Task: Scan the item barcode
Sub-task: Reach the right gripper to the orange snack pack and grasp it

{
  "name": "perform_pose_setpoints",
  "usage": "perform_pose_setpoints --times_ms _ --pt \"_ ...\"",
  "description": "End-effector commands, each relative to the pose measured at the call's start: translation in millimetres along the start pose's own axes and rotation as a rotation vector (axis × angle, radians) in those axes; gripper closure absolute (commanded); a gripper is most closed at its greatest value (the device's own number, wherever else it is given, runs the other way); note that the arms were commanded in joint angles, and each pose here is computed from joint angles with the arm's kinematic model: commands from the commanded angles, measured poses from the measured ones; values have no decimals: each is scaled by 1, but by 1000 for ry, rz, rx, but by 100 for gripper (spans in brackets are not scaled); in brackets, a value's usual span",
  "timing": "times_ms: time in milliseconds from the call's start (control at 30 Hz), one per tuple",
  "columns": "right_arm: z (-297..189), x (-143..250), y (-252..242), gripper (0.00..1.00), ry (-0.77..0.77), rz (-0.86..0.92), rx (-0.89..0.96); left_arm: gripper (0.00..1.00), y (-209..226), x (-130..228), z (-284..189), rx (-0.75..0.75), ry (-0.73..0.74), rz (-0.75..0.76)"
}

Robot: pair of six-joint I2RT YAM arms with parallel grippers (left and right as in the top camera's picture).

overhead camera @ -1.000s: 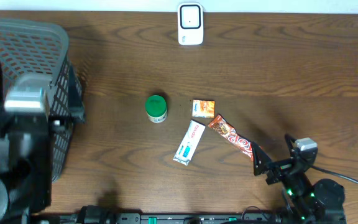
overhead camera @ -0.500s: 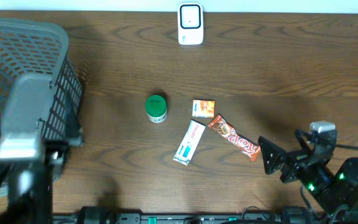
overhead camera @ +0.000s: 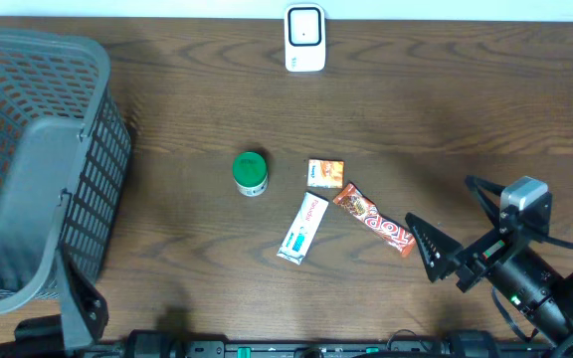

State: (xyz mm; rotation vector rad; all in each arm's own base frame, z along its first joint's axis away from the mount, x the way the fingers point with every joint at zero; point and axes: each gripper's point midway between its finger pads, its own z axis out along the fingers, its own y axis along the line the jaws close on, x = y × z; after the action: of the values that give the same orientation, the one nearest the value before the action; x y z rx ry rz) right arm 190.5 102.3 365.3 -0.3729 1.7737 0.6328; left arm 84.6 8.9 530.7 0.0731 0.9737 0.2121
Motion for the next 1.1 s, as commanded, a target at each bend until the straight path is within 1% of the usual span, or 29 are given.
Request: perform_pose_setpoints --times_ms 0,67,200,267,400,467,533,633,733,800,900,1067 --pt "-1 -8 25 1 -16 11 -144 2 18 -4 -9 -97 -5 -17" --pt "0 -9 20 1 -19 45 -114 2 24 -7 -14 -131 -13 -20" --pt "6 0 -16 1 7 184 76 2 27 -16 -25 -138 -48 -25" --pt "13 4 -31 1 29 245 132 2 29 -19 -32 -142 -63 -27" --pt "38 19 -51 1 117 326 176 2 30 -22 -44 -149 -96 -32" --pt "57 32 -62 1 189 356 216 1 31 -24 -49 -154 -112 -34" --pt "74 42 -67 1 245 363 259 1 31 -23 -52 -155 -120 -35" --pt "99 55 -68 1 325 343 372 1 30 -19 -53 -160 -136 -37" --pt "119 61 -61 1 374 319 487 2 29 -13 -50 -161 -139 -36" --pt "134 66 -54 1 422 347 581 2 29 -8 -48 -171 -140 -13" --pt "158 75 -49 1 544 360 597 2 28 -5 -46 -171 -139 -8" --pt "194 91 -57 1 710 386 648 2 28 -5 -46 -171 -139 -8"
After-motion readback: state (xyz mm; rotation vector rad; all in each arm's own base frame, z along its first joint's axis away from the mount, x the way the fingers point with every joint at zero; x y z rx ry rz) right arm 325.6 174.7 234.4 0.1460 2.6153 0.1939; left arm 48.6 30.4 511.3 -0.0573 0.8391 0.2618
